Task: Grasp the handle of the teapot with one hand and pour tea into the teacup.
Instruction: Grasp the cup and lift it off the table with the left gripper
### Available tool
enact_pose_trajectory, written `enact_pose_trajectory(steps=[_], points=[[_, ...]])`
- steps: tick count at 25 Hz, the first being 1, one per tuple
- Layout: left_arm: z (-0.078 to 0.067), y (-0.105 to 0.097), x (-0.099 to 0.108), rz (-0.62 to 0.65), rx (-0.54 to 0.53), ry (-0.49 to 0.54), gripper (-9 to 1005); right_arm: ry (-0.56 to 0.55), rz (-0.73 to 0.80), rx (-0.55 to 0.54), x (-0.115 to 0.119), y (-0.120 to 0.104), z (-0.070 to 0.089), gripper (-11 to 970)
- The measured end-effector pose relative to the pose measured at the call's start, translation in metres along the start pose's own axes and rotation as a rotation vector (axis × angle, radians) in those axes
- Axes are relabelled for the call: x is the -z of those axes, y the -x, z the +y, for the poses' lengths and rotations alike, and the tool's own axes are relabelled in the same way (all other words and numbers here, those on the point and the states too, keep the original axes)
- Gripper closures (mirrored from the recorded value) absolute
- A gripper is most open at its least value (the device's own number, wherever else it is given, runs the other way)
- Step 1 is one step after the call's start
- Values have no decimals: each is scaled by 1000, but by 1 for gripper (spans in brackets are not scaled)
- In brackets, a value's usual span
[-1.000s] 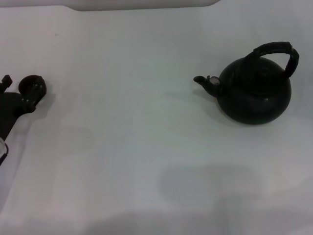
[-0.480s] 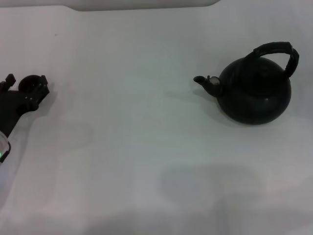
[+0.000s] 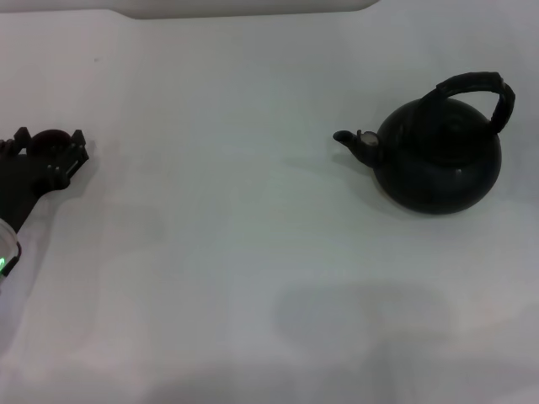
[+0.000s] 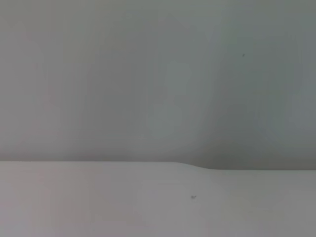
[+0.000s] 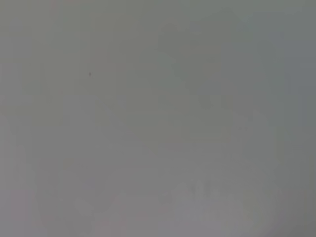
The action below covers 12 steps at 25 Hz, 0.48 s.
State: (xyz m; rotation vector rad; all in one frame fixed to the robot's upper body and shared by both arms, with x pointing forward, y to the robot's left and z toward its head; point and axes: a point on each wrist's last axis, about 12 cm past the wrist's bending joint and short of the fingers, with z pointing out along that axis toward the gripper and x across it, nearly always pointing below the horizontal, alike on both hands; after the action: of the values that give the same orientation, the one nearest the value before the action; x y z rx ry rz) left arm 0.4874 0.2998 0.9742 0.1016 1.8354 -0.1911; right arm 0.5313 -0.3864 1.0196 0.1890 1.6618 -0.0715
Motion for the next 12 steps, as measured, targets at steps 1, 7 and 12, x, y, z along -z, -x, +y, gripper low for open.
enact_pose_trajectory(steps=[1, 7, 12], points=[[0, 0, 0, 0, 0, 0, 128, 0, 0, 0, 0, 0, 0, 217], [0, 0, 0, 0, 0, 0, 129, 0, -2, 1, -1, 1, 0, 217], [0, -2, 0, 15, -3, 0, 130, 1, -3, 1, -1, 1, 0, 217]])
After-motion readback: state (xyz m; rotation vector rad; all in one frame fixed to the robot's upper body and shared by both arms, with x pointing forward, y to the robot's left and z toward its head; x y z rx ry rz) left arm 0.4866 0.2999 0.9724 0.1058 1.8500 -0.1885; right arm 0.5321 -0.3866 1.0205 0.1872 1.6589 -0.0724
